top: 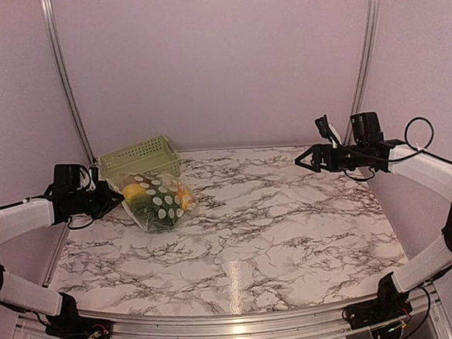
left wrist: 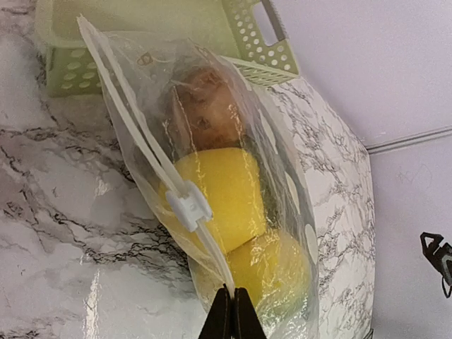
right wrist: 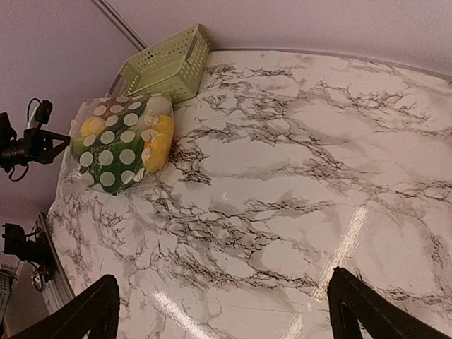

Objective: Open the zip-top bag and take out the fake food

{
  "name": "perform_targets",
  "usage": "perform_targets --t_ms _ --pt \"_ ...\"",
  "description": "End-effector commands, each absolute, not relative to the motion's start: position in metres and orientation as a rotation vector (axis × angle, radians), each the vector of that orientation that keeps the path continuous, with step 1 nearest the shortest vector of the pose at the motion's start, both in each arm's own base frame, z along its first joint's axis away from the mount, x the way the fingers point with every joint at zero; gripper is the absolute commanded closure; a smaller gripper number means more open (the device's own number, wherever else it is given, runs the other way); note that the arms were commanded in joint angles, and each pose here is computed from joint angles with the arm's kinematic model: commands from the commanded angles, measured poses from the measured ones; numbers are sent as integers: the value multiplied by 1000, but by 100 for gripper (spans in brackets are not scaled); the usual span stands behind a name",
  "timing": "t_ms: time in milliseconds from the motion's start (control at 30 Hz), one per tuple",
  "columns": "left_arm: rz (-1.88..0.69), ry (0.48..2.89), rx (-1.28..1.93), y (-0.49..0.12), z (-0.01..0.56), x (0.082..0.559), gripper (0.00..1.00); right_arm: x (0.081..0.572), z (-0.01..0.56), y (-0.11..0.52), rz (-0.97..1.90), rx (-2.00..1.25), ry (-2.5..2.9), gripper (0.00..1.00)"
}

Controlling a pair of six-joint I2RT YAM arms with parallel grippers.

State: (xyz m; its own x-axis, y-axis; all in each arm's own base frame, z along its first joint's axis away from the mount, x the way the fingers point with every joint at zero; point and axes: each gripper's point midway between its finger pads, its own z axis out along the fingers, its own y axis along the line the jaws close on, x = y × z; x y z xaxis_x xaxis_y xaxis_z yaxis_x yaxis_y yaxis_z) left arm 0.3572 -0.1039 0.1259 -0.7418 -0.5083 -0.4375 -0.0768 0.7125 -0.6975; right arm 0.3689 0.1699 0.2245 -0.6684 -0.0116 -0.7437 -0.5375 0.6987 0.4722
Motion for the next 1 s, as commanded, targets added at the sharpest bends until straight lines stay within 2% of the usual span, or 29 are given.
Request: perform_targets --t_ms 0,233,400,633,967 --pt "-830 2378 -97 -123 166 331 100 363 267 179 921 -503 2046 0" --pt "-846 2345 165 -161 225 319 100 359 290 186 945 -550 1972 4" --pt "-891 2335 463 -217 258 303 100 351 303 203 967 -628 1918 5" --pt "-739 2400 937 -279 247 262 100 327 310 240 994 -806 1844 7" --pt "-627 2099 1364 -319 265 221 100 264 313 303 1038 -1104 1623 14"
